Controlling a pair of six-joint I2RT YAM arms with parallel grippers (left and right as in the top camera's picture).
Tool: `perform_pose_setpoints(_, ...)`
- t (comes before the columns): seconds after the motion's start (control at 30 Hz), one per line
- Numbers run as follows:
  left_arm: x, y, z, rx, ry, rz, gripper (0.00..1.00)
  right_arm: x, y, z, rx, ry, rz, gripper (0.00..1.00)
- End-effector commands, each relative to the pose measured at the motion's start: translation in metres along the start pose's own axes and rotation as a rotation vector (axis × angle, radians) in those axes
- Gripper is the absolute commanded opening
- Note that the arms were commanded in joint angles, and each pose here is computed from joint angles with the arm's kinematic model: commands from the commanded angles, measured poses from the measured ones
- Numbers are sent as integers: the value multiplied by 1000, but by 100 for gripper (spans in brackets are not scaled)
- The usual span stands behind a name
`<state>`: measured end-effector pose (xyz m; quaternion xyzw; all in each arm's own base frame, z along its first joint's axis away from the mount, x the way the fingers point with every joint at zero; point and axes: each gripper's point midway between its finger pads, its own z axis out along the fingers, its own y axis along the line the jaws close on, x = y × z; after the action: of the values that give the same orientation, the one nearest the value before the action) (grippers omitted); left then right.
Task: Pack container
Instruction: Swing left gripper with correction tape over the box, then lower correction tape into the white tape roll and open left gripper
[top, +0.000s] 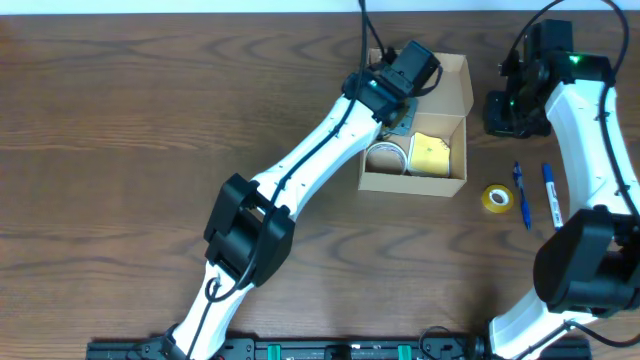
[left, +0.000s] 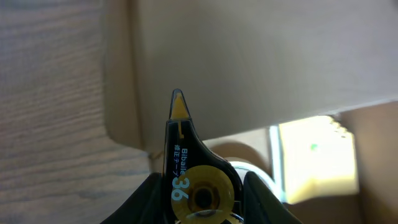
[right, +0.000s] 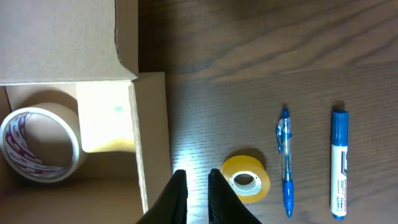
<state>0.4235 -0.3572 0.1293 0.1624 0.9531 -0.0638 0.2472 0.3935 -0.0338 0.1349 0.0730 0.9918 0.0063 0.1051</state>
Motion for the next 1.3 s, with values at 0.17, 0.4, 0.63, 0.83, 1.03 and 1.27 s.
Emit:
perform_pose_setpoints(0.17, 6, -26, -9, -11, -12, 99, 22, 0, 0, -9, 11, -20, -18, 12)
perform_pose_setpoints(0.4, 15, -10, -3, -90, 13, 113, 22, 1, -1, -9, 18, -16, -18, 12)
perform_pose_setpoints(0.63, 44, -7, 14, -78, 104, 232, 20, 0, -1, -9, 18, -18, -17, 12)
perform_pose_setpoints(0.83, 47, -14, 18, -43, 109, 193, 18, -1, -1, -9, 17, -21, -17, 12)
perform_pose_setpoints(1.03, 35, -14, 19, -60, 51, 61, 18, 0, -1, -9, 17, -19, -17, 12)
perform_pose_setpoints(1.27, 24, -9, 19, -95, -3, -62, 18, 1, -1, -9, 18, -15, -17, 12)
